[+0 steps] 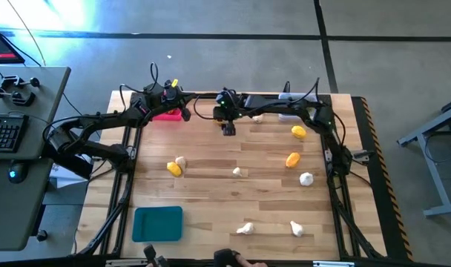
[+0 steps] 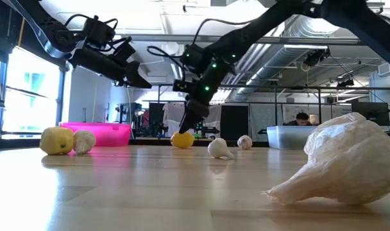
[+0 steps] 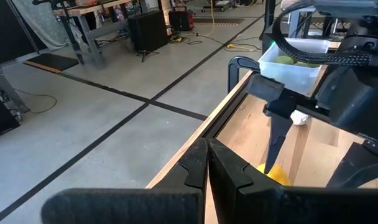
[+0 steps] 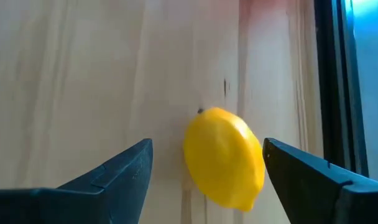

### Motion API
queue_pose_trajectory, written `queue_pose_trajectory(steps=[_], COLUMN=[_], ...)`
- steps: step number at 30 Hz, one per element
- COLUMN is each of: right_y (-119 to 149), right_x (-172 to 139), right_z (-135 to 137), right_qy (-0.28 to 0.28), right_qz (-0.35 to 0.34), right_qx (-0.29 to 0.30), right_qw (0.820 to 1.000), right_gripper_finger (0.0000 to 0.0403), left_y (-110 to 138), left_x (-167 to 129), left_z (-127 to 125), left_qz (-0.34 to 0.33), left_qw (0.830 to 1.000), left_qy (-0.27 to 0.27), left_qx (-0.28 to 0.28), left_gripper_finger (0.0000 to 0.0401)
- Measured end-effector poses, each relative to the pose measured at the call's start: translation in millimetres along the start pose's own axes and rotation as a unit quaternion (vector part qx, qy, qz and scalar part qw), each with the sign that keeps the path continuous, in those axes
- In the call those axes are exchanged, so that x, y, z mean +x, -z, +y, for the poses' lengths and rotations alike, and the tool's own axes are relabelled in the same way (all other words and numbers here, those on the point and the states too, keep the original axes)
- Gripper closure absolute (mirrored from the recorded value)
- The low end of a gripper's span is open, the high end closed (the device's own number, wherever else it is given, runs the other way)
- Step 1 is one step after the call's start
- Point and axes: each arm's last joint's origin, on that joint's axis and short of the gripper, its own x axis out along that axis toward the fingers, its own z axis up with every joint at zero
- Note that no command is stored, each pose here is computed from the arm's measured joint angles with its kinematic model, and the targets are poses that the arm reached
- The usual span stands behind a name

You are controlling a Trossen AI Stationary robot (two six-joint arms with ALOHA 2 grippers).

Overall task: Sort produce into baskets
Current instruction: Put the top center lemon into the pink bin

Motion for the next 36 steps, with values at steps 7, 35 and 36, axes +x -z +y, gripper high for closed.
queue_pose_trajectory(steps=[7, 35, 36], right_y=[-12.0, -15.4, -15.5], right_x=[17.8, 13.3, 14.0], right_z=[-9.2, -12.6, -12.0], right_qy=[-0.019, 0.011, 0.010], right_qz=[0.066, 0.159, 0.159], right_qx=[0.000, 0.272, 0.278], right_qw=[0.998, 0.949, 0.947], right_gripper_finger=[0.0107, 0.0107, 0.0107], left_y=[0.7, 4.2, 4.3], left_x=[0.0, -0.1, -0.1], left_z=[-0.2, -0.9, -0.9], left_qz=[0.004, 0.022, 0.022], left_qw=[1.000, 1.000, 1.000], left_qy=[0.001, 0.004, 0.004], left_qx=[0.004, 0.005, 0.005], left_gripper_finger=[0.0401, 0.0401, 0.0401])
